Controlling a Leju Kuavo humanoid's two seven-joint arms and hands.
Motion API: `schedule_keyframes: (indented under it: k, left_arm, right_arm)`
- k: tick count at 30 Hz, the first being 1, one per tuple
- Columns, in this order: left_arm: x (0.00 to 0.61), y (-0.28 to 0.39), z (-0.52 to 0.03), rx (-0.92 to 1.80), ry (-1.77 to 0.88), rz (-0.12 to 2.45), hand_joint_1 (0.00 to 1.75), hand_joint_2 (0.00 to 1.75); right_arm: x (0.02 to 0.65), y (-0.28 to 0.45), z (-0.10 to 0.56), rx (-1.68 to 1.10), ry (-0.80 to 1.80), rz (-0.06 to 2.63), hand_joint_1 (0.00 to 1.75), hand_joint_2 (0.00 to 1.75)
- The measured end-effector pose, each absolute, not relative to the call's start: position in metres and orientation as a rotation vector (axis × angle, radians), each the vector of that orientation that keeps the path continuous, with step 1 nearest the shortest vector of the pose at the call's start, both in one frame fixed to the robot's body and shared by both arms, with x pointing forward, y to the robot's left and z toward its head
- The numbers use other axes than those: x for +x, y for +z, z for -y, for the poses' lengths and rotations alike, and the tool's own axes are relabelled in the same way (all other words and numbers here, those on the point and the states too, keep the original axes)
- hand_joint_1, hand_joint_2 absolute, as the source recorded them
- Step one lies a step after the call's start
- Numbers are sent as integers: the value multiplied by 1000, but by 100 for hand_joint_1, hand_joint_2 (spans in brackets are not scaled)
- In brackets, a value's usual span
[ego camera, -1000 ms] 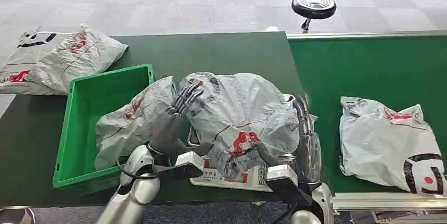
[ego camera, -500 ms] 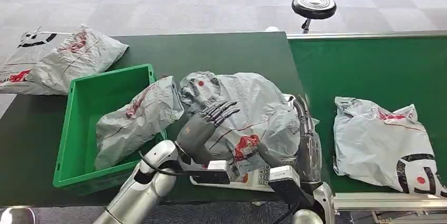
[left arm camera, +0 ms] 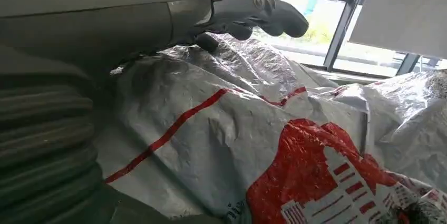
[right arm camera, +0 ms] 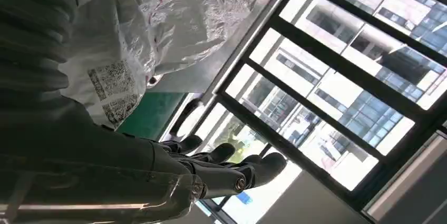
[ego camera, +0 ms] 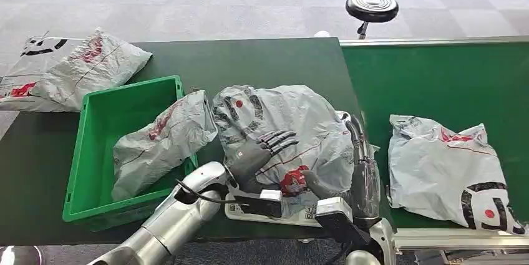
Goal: Moved the parcel from conveyor to table for the left to box.
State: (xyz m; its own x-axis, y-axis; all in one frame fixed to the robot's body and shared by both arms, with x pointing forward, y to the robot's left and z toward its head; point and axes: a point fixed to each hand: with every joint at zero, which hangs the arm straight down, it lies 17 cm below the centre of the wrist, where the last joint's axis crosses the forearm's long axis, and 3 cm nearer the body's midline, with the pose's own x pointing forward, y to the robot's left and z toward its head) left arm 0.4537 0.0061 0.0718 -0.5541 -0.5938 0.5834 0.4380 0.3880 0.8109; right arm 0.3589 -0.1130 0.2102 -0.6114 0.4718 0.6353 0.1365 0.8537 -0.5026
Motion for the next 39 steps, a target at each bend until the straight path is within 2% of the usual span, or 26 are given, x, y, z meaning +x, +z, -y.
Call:
schedule_keyframes:
  k: [10, 11, 12, 29, 39]
  left_arm:
    - [438, 51, 21, 44, -1483, 1604, 0, 175]
    - [436, 49, 22, 37, -1487, 1598, 26, 175]
    - [434, 46, 24, 29, -1491, 1592, 175, 175]
    - [431, 49, 38, -17, -1574, 1587, 175, 175]
    - [458, 91, 29, 122, -1506, 1712, 175, 175]
  right_arm:
    - [350, 207, 115, -456, 532, 2185, 0, 175]
    - [349, 207, 115, -456, 530, 2184, 0, 175]
    - [349, 206, 116, -458, 530, 2183, 0, 175]
    - [340, 214, 128, -514, 512, 2186, 0, 175]
    - [337, 217, 135, -544, 498, 2184, 0, 175]
